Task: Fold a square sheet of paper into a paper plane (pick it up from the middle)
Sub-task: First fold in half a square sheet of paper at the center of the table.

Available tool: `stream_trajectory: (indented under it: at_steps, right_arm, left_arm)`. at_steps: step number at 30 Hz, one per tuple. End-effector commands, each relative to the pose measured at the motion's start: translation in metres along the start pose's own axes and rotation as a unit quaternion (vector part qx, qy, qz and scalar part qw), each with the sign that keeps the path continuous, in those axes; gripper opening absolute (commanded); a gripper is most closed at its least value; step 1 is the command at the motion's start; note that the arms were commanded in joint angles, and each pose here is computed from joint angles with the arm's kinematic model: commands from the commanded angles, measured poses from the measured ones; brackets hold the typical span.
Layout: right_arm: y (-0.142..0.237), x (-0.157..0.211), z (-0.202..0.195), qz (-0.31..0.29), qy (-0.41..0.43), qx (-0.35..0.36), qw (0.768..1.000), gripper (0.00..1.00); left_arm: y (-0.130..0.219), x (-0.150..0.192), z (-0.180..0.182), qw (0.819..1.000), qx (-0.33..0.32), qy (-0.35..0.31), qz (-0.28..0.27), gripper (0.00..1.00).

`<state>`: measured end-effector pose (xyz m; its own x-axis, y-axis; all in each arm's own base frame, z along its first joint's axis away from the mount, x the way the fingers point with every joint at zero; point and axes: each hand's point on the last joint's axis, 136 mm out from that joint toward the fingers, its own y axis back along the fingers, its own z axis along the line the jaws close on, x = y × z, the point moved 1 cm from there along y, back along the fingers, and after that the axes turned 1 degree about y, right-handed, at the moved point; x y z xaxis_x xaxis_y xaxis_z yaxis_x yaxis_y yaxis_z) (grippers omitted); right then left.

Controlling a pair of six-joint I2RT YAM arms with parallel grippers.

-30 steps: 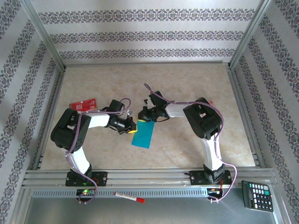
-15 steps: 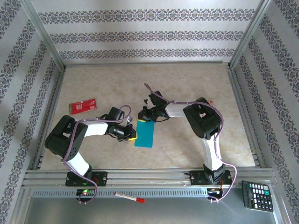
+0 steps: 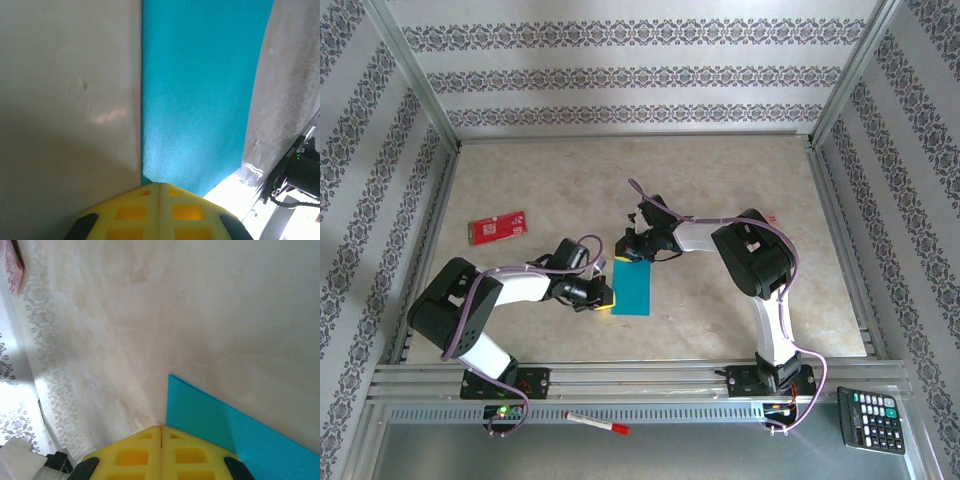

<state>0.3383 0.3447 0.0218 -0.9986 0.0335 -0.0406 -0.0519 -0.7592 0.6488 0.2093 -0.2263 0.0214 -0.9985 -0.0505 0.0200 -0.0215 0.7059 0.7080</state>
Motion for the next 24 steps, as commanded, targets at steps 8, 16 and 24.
stream_trajectory:
  at_steps: [8,16,24]
  right_arm:
    - [-0.011,0.014,-0.081,-0.006,-0.055,0.130,0.990,0.00]
    - [-0.011,0.015,-0.081,-0.005,-0.054,0.131,0.990,0.00]
    - [-0.013,0.017,-0.067,0.021,-0.024,0.107,0.994,0.00]
  left_arm:
    - [-0.001,0.069,0.040,0.990,-0.082,0.060,0.095,0.00]
    - [0.006,0.076,0.036,0.988,-0.106,0.036,0.108,0.00]
    - [0.030,0.047,-0.003,0.997,-0.068,-0.017,0.040,0.02]
